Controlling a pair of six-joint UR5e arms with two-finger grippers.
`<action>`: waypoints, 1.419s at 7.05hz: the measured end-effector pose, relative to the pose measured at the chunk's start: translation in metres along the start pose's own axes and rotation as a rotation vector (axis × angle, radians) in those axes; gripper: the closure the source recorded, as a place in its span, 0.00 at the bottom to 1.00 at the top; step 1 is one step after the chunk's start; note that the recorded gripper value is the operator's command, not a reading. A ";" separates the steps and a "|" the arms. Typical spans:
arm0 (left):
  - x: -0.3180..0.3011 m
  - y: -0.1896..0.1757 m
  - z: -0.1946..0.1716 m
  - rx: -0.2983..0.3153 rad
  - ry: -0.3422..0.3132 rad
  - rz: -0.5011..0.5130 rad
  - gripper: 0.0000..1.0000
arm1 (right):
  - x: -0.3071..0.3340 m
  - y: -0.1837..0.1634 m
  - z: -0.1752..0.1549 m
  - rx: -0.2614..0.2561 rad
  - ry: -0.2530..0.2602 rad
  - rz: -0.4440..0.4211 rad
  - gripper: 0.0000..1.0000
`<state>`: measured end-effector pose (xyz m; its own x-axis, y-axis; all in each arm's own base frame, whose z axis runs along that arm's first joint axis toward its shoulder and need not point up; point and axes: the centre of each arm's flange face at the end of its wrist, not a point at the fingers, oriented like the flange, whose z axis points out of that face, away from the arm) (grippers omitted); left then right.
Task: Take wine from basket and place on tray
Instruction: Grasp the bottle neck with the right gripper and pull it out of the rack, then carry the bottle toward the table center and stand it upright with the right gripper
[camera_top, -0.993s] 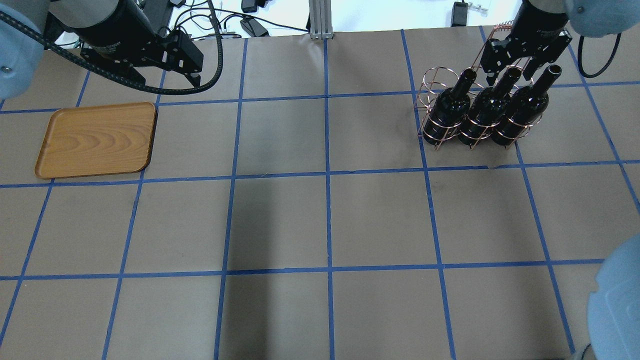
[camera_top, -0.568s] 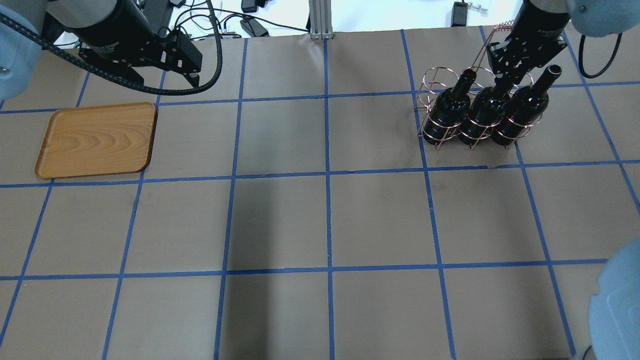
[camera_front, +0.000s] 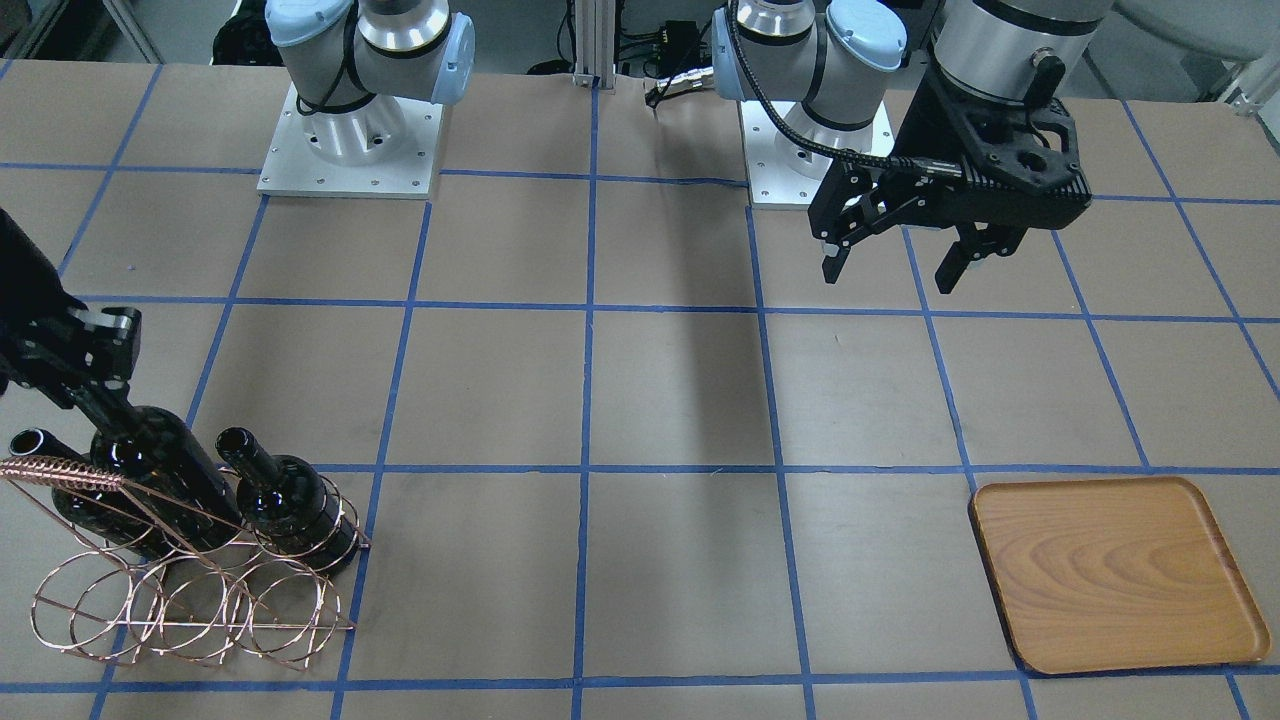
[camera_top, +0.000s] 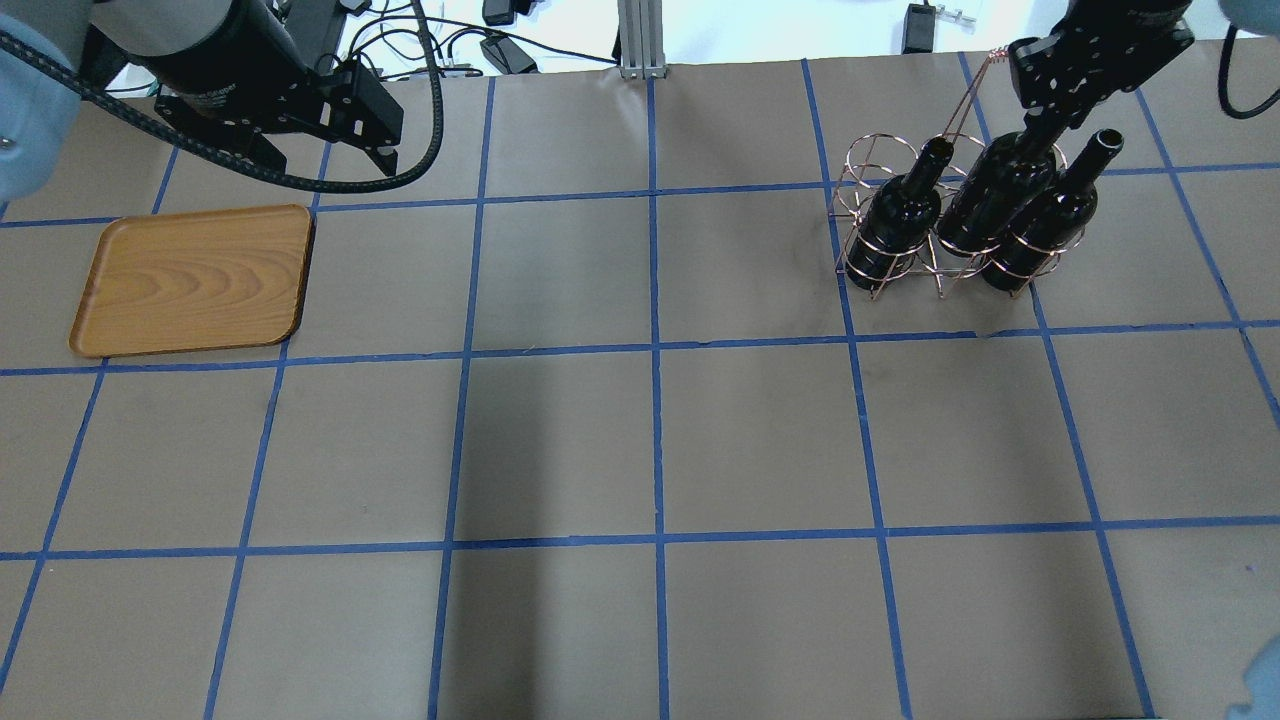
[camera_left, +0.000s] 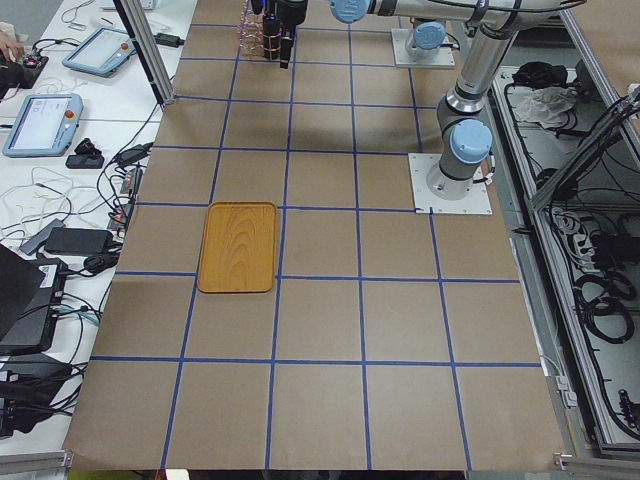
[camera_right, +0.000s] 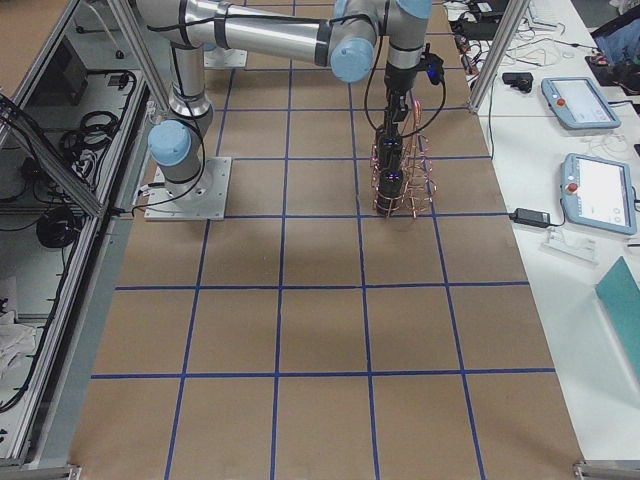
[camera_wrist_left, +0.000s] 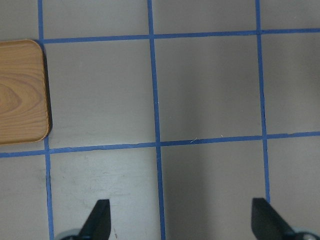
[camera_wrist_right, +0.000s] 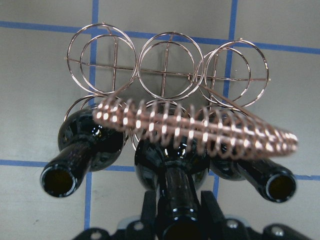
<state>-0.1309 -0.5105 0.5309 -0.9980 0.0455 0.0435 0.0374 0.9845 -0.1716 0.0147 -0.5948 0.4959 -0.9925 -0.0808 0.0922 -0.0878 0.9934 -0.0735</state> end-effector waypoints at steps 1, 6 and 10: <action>0.000 0.001 -0.001 0.002 -0.002 0.000 0.00 | -0.001 0.017 -0.034 0.010 0.022 -0.001 1.00; -0.001 0.004 -0.008 0.011 -0.007 0.000 0.00 | -0.060 0.067 -0.051 -0.125 -0.013 0.048 1.00; -0.010 0.008 -0.017 0.018 -0.012 -0.017 0.00 | -0.213 0.087 -0.017 -0.085 -0.010 0.169 1.00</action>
<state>-0.1196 -0.4999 0.5457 -0.9991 0.0261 0.0344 0.0191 0.9818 -0.1889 0.2199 -0.4899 0.4863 -0.9933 0.0876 0.0753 0.0877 0.9961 -0.0024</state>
